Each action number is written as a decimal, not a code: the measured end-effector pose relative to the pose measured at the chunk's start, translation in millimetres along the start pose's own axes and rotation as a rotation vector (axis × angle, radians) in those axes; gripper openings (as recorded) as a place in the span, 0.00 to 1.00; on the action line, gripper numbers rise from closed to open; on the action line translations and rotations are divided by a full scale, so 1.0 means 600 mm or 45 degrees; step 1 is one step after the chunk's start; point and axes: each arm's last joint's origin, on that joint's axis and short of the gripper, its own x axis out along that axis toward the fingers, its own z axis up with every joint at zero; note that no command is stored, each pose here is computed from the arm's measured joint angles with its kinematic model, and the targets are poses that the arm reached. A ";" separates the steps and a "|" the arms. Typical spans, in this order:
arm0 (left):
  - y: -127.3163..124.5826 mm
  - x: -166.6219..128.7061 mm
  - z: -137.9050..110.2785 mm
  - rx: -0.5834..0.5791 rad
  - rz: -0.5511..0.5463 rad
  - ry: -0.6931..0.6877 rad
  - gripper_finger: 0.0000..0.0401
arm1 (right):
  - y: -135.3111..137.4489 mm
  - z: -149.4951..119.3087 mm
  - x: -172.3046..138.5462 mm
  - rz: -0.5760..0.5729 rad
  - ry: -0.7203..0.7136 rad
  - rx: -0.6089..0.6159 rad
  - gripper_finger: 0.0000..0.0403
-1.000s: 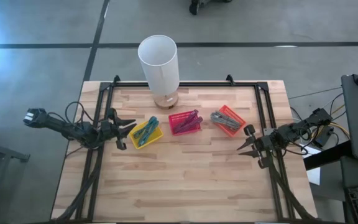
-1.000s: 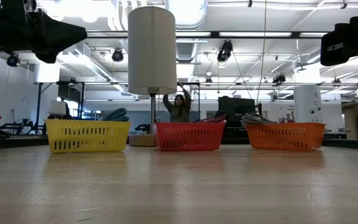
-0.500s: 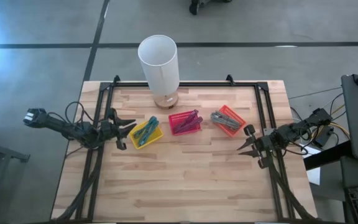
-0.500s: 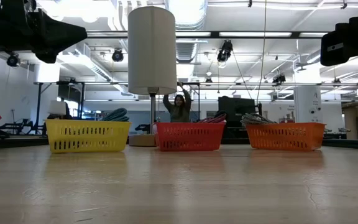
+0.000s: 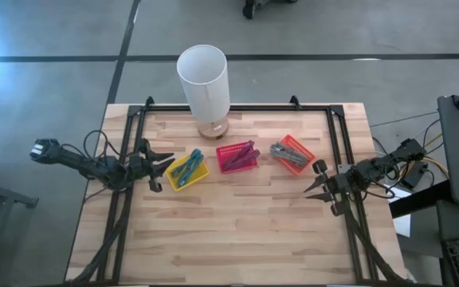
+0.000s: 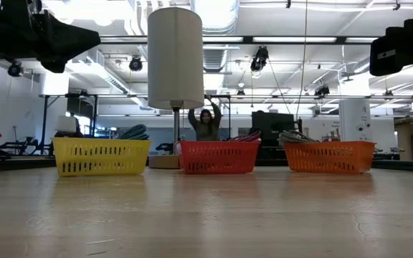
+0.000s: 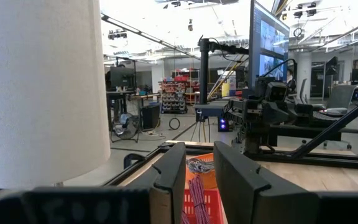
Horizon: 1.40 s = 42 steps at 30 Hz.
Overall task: Pick & Place USB Port
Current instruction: Return to Home Position
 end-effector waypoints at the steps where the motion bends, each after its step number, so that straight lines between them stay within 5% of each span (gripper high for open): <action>1: 0.000 0.000 0.000 0.000 0.000 0.000 0.22 | 0.000 0.000 0.000 0.000 0.000 0.001 0.22; 42: 0.000 0.000 0.000 0.000 0.000 0.000 0.22 | 0.000 0.000 0.000 0.000 0.000 -0.005 0.18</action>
